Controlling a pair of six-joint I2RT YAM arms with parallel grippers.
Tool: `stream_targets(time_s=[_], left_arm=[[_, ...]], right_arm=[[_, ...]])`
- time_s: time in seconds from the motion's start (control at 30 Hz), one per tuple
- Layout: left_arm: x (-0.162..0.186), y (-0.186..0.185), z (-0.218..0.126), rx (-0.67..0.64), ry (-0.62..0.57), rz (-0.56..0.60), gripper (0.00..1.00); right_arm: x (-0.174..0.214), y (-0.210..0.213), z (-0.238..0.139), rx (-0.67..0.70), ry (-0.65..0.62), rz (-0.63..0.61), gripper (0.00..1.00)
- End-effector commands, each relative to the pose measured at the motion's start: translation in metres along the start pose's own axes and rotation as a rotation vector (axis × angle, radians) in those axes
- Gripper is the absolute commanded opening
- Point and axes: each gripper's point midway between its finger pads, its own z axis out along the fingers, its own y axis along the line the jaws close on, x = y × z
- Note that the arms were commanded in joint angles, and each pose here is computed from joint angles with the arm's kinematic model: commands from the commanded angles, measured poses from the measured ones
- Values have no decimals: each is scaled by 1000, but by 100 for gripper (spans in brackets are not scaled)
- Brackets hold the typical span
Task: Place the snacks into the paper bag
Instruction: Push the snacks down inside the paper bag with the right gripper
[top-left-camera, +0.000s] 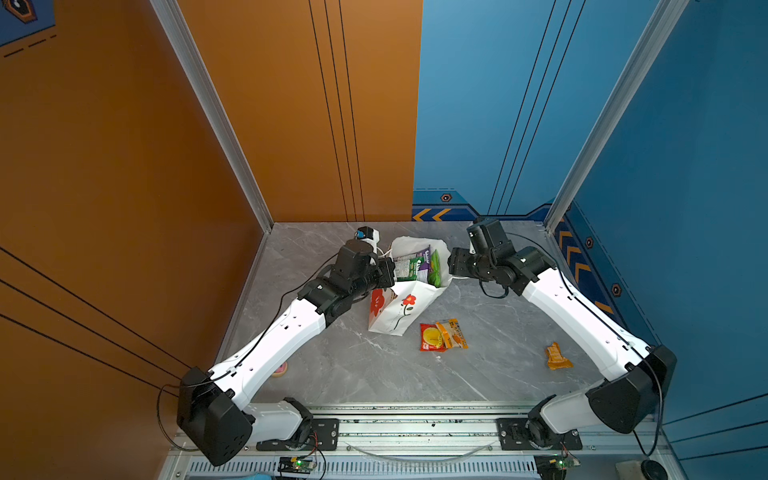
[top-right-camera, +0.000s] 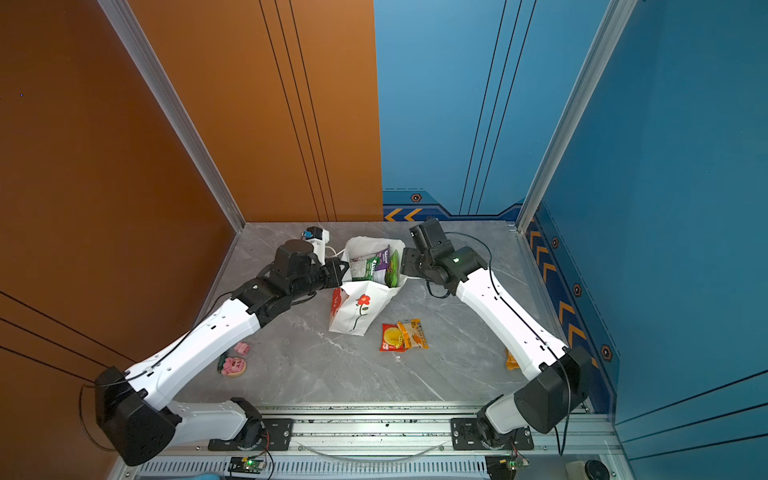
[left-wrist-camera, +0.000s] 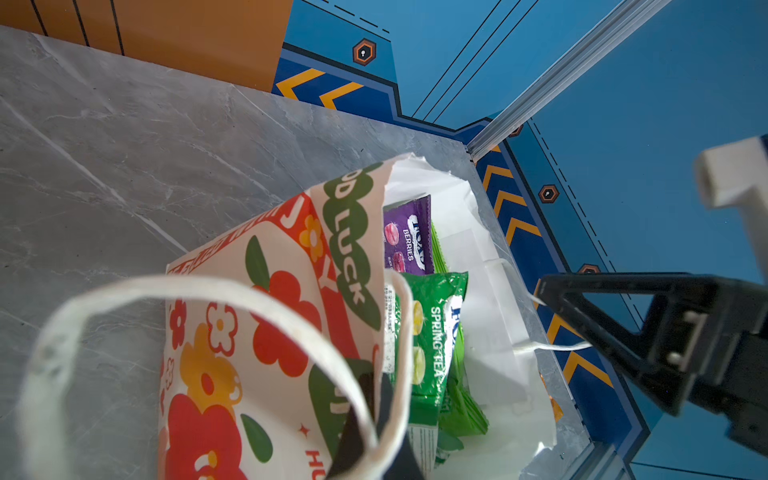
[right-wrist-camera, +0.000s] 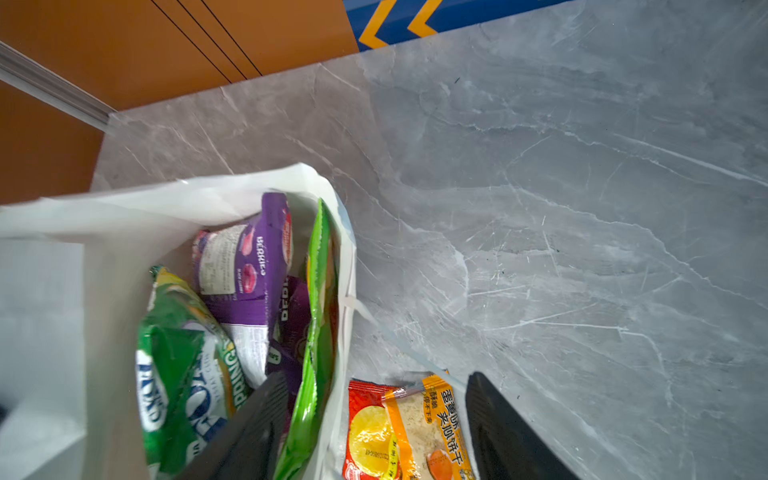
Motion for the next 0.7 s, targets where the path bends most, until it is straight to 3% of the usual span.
stream_targets(time_s=[0.0,0.13,0.27,0.67], left_arm=[[-19,-13,-10,57,-73,-4,0],[-18,-11,-8,52,-69,-7,0],[-17,-11,-8,55,-63,-10,0],[-23,-14,-7,76,-89,-17,0]], right_arm=[[15,-7,12,25,46,-19,72],[24,2,22,-18,88,-13,70],[31,10,31,-43,126,-16,61],[35,40,35,-136,165,-42,8]])
